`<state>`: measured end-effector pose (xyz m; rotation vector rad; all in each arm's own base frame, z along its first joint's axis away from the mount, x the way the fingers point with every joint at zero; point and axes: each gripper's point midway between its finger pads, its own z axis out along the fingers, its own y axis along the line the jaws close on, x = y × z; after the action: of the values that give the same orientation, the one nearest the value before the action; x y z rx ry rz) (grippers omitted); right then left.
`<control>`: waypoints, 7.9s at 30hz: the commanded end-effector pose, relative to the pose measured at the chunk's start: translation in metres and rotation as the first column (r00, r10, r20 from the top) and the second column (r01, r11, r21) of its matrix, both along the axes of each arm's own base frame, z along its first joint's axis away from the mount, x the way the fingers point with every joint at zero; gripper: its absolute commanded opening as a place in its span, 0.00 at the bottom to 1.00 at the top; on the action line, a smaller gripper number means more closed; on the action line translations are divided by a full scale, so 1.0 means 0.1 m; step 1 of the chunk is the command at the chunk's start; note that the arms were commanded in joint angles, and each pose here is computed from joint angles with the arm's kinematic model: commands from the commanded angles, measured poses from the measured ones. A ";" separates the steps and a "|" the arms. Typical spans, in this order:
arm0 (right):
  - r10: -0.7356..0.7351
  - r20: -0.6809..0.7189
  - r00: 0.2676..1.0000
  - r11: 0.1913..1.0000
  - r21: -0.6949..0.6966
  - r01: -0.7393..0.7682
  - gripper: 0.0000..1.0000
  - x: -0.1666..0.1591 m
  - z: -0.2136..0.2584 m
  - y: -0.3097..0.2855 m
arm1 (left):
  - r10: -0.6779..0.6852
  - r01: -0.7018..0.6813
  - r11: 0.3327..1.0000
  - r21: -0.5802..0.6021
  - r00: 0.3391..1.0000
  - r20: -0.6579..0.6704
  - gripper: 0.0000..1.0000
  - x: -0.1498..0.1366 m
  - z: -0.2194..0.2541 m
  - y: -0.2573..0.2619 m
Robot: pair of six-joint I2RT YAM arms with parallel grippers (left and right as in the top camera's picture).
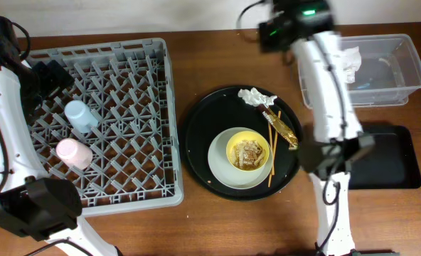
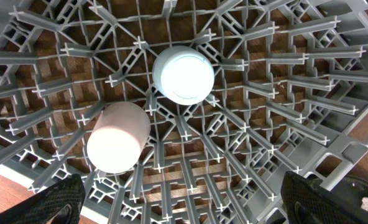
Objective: Sort waste into correct bins and load items into the dishwasher rack
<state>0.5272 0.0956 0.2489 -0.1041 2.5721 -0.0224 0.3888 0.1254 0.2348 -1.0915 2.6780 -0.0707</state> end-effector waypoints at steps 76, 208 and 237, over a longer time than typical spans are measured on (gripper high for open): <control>0.173 -0.426 0.888 0.980 0.168 -0.110 0.99 -0.68 -0.78 -0.08 | -0.007 0.006 1.000 0.011 1.000 0.011 0.99 -0.01 0.04 0.02; -0.639 -0.699 0.321 0.445 0.005 0.896 0.99 -1.96 -1.75 -0.50 | -0.007 0.006 1.000 0.011 1.000 0.011 0.99 -0.01 0.04 0.02; -0.813 -0.559 -0.166 -0.141 -0.088 0.986 0.76 -1.87 -2.56 -0.49 | -0.007 0.006 1.000 0.011 1.000 0.011 0.99 -0.01 0.04 0.02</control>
<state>0.3452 0.0502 0.0049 2.3368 2.2259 0.0275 0.3886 0.1254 0.2347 -1.0918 2.6787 -0.0706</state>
